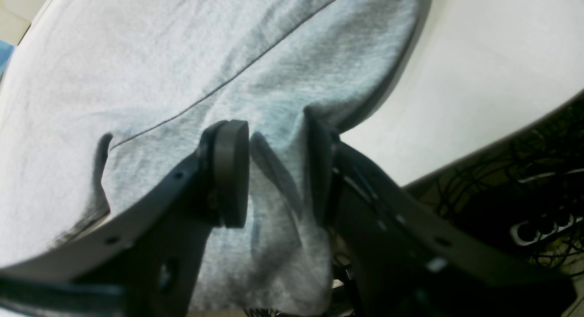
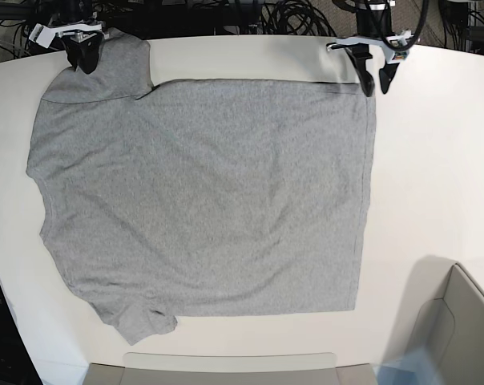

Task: Fold the T-shirt properly
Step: 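Grasp the shirt's shoulder edge with both grippers at each end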

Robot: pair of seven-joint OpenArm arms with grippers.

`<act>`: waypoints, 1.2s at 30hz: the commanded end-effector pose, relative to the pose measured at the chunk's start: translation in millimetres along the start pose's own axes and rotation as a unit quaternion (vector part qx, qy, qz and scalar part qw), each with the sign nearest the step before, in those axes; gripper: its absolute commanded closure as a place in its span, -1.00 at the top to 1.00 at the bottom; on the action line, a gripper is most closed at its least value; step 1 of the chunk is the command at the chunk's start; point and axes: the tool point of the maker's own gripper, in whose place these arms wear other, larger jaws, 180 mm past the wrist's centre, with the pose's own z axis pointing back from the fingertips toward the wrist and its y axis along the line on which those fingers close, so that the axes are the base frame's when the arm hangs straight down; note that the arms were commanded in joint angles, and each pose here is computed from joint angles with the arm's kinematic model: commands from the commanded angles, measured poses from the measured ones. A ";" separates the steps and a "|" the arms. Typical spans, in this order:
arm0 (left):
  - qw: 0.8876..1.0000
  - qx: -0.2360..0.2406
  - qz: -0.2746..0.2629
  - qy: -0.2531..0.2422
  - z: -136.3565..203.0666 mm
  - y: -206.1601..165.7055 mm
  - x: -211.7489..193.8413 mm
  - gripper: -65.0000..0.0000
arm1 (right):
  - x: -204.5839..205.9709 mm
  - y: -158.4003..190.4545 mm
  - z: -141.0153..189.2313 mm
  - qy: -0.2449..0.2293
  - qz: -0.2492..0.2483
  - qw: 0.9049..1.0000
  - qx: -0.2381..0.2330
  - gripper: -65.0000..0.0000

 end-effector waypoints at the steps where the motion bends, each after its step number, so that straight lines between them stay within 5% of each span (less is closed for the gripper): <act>1: 1.000 -0.001 0.013 0.004 -0.5 7.6 8.2 -0.31 | -14.5 -9.5 6.6 0.039 0.004 0.999 -0.018 -0.31; 4: 0.995 -0.005 0.072 0.067 -4.6 21.0 1.8 -0.32 | -14.5 -9.5 6.6 0.039 0.004 0.999 -0.018 -0.31; 7: 0.992 0.023 0.100 0.068 -5.1 44.0 8.7 -0.32 | -14.9 -9.8 7.1 0.039 0.004 0.999 -0.018 -0.31; 10: 0.993 0.033 0.095 0.070 -4.9 54.7 11.0 -0.31 | -15.2 -10.1 7.6 0.040 0.004 0.999 -0.018 -0.31; 17: 0.982 -0.002 0.091 0.162 -30.8 45.8 -9.1 -0.31 | -14.9 -9.8 7.1 0.039 0.004 0.999 -0.018 -0.31; 28: 0.979 -0.038 0.095 0.176 -32.6 27.0 -16.9 -0.31 | -19.6 -8.8 9.5 0.046 0.003 0.999 -0.018 -0.33; 32: 0.975 -0.059 0.091 0.191 -31.5 11.2 -26.5 -0.46 | -22.4 -10.5 13.2 0.051 0.003 0.998 -0.020 -0.64; 36: 0.975 -0.072 0.094 0.190 -39.5 -0.1 -26.3 -0.93 | -22.8 -10.7 14.1 0.053 0.004 0.998 -0.020 -1.00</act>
